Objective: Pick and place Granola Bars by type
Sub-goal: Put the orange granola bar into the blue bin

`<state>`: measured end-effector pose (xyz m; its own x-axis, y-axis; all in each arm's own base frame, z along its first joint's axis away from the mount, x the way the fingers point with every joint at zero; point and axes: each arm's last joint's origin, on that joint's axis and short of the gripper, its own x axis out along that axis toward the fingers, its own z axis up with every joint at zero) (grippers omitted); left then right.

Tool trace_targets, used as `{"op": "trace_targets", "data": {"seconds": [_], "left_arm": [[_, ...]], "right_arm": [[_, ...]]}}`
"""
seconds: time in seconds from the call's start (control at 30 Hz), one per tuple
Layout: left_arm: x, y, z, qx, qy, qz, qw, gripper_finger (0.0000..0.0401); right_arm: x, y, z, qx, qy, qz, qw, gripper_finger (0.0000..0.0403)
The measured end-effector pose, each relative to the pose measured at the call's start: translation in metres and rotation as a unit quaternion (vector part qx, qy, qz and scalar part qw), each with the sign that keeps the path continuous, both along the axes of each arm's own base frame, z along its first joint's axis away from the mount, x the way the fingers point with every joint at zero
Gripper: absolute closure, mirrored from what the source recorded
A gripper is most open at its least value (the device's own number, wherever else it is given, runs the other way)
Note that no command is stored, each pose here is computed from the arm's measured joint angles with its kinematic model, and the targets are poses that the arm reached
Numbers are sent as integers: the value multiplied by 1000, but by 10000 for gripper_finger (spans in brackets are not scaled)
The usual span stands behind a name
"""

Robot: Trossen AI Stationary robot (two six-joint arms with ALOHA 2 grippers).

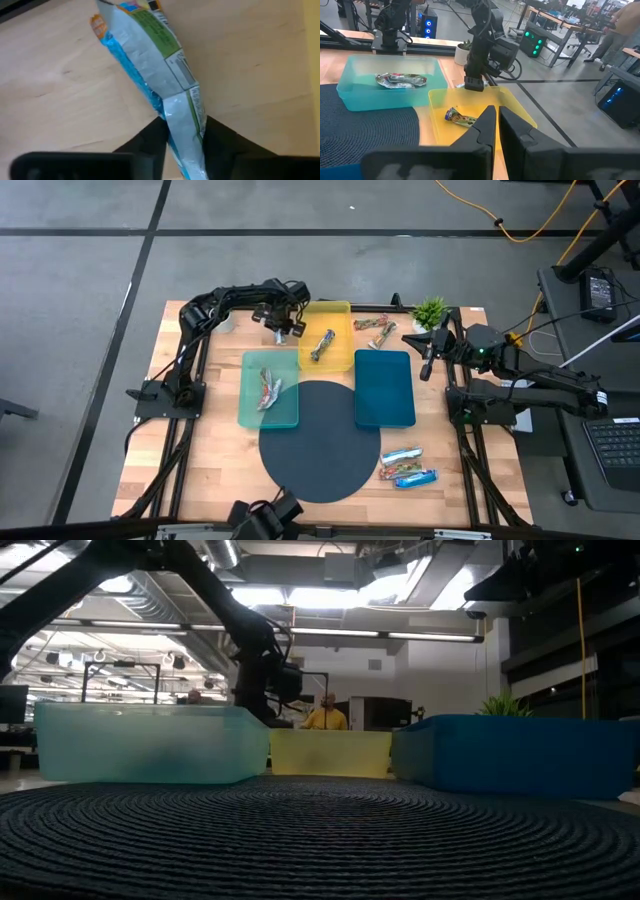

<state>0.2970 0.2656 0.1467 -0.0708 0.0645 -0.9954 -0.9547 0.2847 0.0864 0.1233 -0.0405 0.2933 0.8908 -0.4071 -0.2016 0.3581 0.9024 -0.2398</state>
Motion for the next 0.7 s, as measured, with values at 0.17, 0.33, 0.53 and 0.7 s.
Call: {"op": "trace_targets", "data": {"seconds": [0.17, 0.33, 0.53, 0.7], "left_arm": [[-4, -3, 18, 16, -6, -14, 1000, 354], [-10, -11, 59, 47, -42, -46, 997, 379], [-20, -37, 130, 98, -146, -111, 978, 380], [-31, -67, 192, 134, -295, -211, 923, 381]], "right_arm": [[0, 0, 0, 0, 0, 0, 1000, 377], [0, 0, 0, 0, 0, 0, 1000, 377], [0, 0, 0, 0, 0, 0, 1000, 377], [0, 0, 0, 0, 0, 0, 1000, 377]]}}
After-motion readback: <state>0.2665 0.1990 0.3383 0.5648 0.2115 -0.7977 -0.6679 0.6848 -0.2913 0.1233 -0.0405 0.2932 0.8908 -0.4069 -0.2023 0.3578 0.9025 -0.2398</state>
